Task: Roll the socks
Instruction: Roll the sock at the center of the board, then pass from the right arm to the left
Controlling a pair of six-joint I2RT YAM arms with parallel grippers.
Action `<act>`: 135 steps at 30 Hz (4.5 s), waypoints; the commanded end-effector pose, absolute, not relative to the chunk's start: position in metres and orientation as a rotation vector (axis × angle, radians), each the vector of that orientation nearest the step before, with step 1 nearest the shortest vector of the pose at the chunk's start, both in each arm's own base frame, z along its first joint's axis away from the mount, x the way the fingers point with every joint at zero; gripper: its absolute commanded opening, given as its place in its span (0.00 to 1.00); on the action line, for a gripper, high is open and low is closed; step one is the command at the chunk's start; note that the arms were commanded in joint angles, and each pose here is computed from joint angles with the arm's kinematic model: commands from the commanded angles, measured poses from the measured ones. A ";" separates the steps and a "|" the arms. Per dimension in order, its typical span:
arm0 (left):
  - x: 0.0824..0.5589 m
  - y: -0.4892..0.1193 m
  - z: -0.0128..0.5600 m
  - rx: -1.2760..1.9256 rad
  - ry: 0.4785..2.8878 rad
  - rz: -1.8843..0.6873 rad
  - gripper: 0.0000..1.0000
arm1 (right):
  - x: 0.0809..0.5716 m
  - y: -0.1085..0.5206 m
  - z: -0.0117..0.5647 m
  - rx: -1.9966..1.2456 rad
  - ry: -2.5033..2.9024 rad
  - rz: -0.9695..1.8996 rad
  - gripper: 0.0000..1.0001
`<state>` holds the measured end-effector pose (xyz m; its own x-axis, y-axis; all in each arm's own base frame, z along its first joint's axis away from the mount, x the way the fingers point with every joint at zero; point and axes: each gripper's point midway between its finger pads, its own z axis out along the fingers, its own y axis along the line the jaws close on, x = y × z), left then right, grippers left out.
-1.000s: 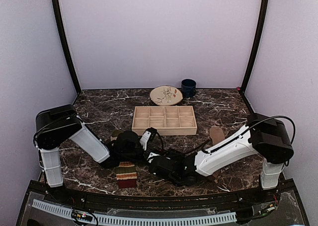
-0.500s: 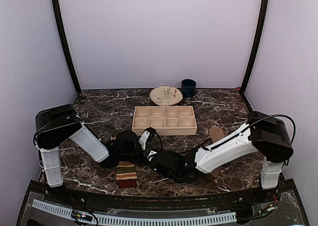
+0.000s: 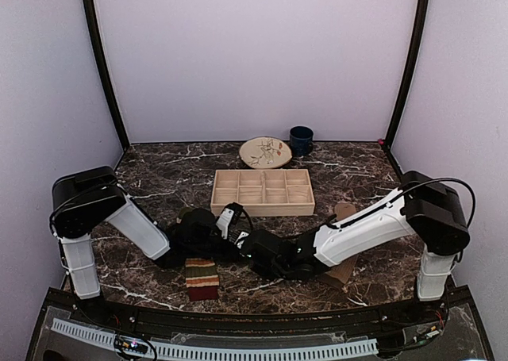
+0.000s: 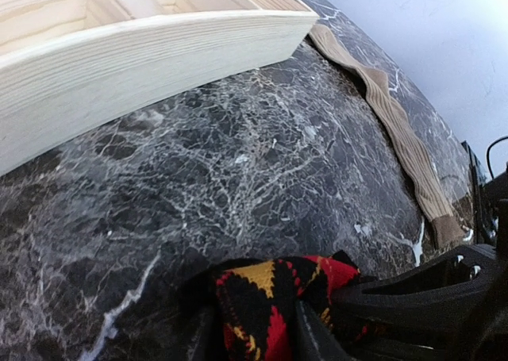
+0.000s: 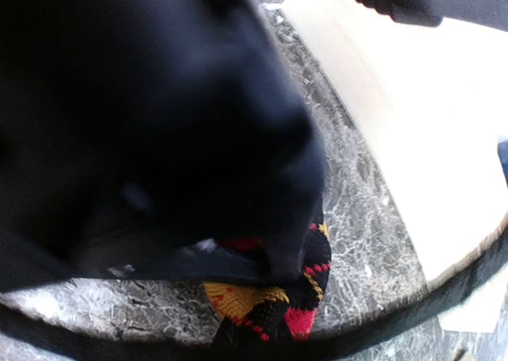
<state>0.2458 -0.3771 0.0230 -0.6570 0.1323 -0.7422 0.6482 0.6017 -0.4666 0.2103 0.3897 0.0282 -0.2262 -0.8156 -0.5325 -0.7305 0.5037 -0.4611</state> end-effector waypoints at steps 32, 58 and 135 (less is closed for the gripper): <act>0.222 -0.304 0.026 0.530 2.226 -0.778 0.48 | 0.178 0.388 0.006 -1.347 2.475 0.423 0.00; 0.217 -0.329 0.018 0.617 2.222 -0.876 0.48 | 0.183 0.388 0.008 -1.182 2.620 0.834 0.00; 0.176 -0.295 -0.025 0.473 2.454 -0.818 0.99 | 0.198 0.380 -0.001 -0.801 2.630 1.238 0.00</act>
